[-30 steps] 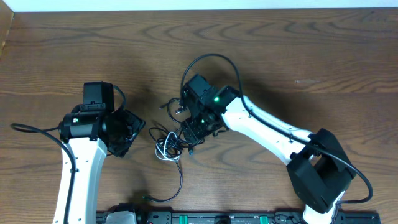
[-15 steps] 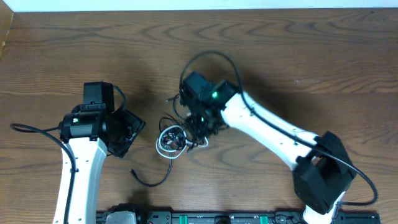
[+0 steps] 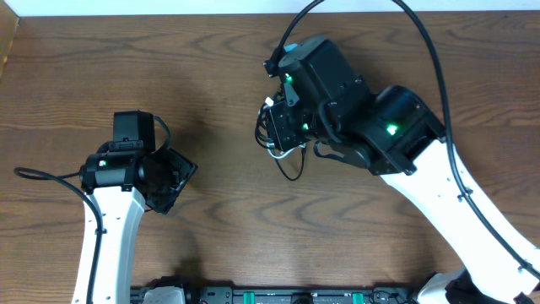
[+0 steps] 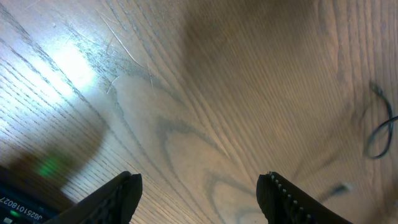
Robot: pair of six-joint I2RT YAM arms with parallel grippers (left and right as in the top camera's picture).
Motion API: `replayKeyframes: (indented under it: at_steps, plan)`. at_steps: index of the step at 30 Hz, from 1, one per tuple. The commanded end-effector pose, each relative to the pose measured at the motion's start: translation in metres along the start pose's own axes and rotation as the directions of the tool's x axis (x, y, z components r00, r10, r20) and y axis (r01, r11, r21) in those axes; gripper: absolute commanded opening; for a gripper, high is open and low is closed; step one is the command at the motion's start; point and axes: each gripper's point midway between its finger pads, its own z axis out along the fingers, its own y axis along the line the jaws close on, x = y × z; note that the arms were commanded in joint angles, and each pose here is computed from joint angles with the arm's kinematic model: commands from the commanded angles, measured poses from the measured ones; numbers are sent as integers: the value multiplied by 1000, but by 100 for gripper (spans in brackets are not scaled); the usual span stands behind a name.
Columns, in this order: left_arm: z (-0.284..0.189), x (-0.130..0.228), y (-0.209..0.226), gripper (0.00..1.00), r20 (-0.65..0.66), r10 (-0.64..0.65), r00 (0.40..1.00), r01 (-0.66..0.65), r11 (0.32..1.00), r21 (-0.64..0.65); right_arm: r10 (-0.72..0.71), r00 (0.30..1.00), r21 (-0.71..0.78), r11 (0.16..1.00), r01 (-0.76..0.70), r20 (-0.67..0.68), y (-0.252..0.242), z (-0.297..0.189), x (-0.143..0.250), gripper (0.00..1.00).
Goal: Untangle cables
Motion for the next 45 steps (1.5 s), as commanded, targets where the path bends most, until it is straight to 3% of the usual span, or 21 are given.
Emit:
replayKeyframes:
  at_steps: [1,4,7,11,14,16,20,24,28,32,34,37,42,45]
  plan:
    - [-2,-3,0,64,15,-7,1000,7,1000,-4,-51,994,71,996,58,-95,-12,32,20,1]
    - [-2,-2,2,65,10,-8,1000,8,1000,-9,40,995,147,989,-26,-91,-24,35,22,1]
    - [-2,-2,2,64,10,-8,1000,8,1000,-10,54,998,53,997,-52,-35,-5,19,5,1]
    - [-2,-2,2,64,10,-8,1000,8,1000,-10,55,990,-26,998,-52,133,11,-34,-34,1]
    - [-2,-2,2,65,9,-8,1000,9,1000,-12,66,957,15,997,-73,282,-1,-81,-57,2]
    - [-2,-1,2,65,8,-9,1000,9,1000,-12,65,949,58,995,-87,309,-10,-92,-56,1]
    - [-2,-2,2,65,9,-9,1000,9,1000,-12,59,978,95,992,-80,200,-16,-74,-32,2]
    - [-2,-1,2,64,8,-9,1000,9,1000,-12,60,998,125,991,-57,-23,-21,-14,12,7]
    - [-2,0,4,64,3,-10,1000,10,1000,-18,74,977,95,994,-56,-202,-18,41,47,1]
    - [-2,0,4,65,3,-10,1000,10,1000,-19,88,969,38,996,-82,-232,-10,56,45,1]
    - [-2,0,4,66,2,-10,1000,10,1000,-19,89,976,29,996,-85,-200,-12,47,34,8]
    - [-2,0,4,65,2,-10,1000,10,1000,-21,53,986,31,998,-49,-156,-18,26,17,49]
    - [-2,0,4,65,2,-10,1000,10,1000,-21,103,983,139,987,-82,-151,-51,7,14,69]
    - [-2,0,4,64,2,-10,1000,11,1000,-20,125,970,169,982,-90,-207,-61,17,28,75]
